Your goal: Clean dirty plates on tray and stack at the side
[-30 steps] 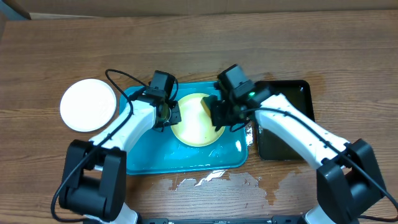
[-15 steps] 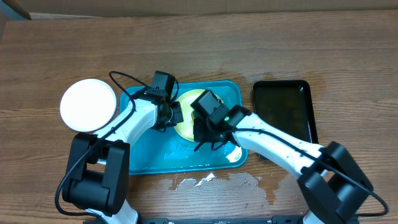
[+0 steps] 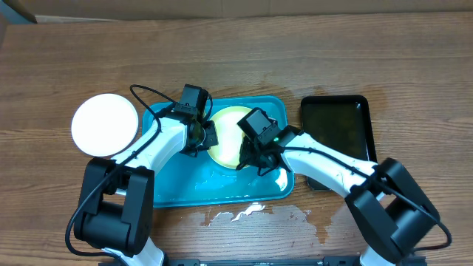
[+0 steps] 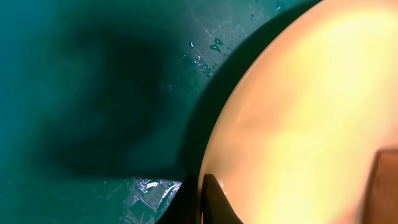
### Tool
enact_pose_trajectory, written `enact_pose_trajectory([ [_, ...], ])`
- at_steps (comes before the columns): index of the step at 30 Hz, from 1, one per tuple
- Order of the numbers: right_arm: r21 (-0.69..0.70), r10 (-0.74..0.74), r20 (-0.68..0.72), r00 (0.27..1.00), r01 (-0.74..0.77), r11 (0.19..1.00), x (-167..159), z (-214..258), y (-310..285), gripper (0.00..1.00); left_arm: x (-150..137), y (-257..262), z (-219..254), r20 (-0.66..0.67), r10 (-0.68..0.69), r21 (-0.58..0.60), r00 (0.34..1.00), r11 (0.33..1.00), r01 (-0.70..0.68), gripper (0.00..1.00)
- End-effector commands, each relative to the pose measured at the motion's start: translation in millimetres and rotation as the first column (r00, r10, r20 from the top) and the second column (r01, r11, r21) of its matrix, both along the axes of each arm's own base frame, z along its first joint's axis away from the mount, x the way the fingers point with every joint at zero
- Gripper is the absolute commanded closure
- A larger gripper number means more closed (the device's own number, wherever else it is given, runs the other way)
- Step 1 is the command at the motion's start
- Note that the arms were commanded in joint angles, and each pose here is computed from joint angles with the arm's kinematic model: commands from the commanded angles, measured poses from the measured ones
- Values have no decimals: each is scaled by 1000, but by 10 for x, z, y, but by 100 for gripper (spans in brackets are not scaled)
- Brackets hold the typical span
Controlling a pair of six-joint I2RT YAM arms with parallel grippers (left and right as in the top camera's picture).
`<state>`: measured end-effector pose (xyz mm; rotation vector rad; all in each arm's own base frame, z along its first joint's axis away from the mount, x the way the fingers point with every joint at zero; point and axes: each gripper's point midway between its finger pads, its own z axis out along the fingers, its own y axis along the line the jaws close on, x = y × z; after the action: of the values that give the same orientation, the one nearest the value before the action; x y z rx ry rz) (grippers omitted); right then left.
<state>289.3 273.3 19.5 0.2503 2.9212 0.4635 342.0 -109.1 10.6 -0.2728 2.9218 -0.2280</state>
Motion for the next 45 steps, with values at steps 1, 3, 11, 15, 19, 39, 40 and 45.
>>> enact_pose_trajectory([
  [1, -13, -57, 9, 998, 57, 998, 143, -82, -136, 96, -41, 9, -67, -21, -2, 7, 1000, 1000, 2, 96],
  [3, -14, -92, 26, 995, 93, 996, 261, -72, -233, 96, -41, 9, -67, -21, -2, 7, 1000, 1000, 2, 96],
  [11, 104, -93, 77, 993, 85, 991, 850, 285, -553, 96, -43, 9, -67, -21, -2, 7, 1000, 1000, 3, 96],
  [15, 149, -75, 99, 992, 59, 987, 1066, 687, -757, 96, -42, 10, -67, -21, -2, 7, 1000, 1000, 2, 96],
  [19, 106, -74, 111, 991, 62, 992, 1125, 985, -1123, 96, -30, 5, -51, -15, -11, 7, 1000, 1000, 11, 96],
  [39, -93, -329, -2, 944, 328, 940, 793, 1097, -2608, 95, 61, 336, 1594, 456, -90, 302, 885, 952, -58, 96],
  [40, -104, -330, -2, 944, 328, 939, 786, 1086, -2625, 95, 26, 328, 1703, 485, -105, 332, 868, 941, -71, 96],
  [45, -131, -337, 3, 942, 334, 933, 778, 1076, -2674, 92, -160, 156, 2164, 597, -231, 492, 768, 862, -123, 96],
])
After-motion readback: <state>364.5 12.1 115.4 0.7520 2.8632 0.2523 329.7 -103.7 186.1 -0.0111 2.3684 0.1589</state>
